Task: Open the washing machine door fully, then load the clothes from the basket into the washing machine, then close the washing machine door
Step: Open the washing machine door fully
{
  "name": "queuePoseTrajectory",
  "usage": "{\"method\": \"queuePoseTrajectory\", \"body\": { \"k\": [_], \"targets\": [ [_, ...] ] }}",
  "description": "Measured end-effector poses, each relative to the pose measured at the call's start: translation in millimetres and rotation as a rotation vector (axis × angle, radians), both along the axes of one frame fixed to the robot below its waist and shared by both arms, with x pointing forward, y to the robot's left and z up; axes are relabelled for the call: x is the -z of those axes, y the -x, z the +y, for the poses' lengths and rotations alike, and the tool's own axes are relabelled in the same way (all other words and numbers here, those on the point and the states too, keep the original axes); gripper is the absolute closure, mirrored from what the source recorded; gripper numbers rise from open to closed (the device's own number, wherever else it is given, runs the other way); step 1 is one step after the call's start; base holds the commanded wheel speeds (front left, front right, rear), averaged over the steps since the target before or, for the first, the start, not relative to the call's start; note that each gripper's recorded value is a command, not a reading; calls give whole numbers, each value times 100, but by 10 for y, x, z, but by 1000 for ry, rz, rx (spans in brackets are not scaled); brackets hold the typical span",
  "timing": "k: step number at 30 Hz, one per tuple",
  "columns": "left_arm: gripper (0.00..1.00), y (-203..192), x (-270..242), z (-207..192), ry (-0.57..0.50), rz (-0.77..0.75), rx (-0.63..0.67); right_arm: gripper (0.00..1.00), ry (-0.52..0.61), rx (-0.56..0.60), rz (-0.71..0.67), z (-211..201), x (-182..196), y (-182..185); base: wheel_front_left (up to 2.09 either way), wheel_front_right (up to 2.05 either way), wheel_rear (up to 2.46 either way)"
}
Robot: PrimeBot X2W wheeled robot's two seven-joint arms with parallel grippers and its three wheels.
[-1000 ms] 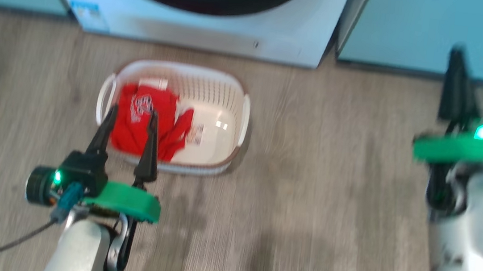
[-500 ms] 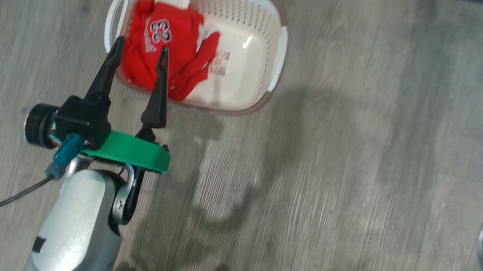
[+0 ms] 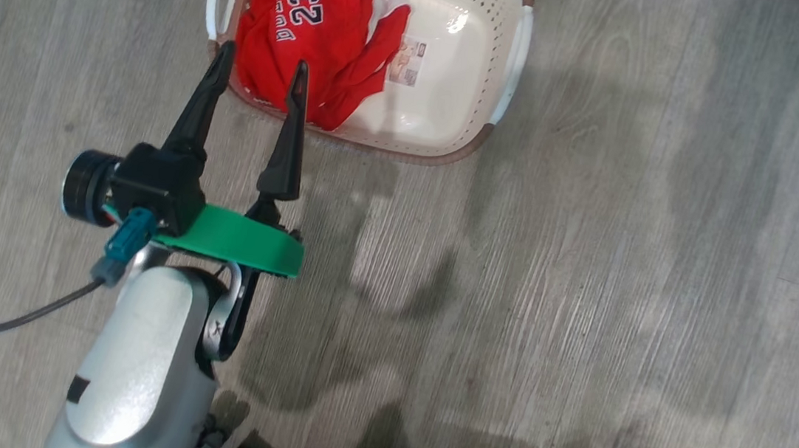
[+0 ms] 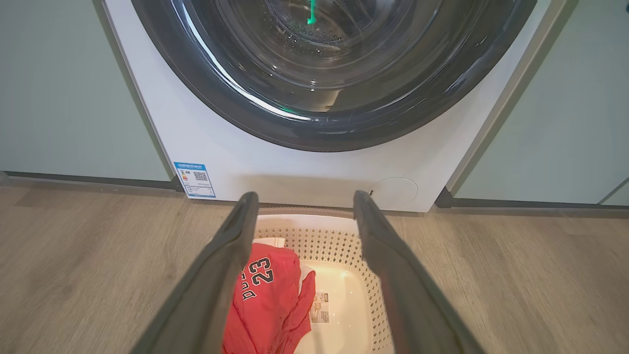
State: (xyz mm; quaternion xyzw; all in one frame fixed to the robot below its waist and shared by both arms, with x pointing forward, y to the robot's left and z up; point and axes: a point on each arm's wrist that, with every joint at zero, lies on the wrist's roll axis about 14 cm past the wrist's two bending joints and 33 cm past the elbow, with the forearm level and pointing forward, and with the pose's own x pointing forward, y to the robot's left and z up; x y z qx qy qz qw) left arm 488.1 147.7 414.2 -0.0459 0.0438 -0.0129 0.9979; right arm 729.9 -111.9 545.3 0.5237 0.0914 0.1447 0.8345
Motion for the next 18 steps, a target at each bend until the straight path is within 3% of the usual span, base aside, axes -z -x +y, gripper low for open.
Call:
{"method": "queuePoseTrajectory", "body": {
  "k": [18],
  "targets": [
    [0, -34, 19, 68, -6, -5, -22, 100, 11, -69, 68, 294, 163, -248, 0, 0, 0]
  ]
}}
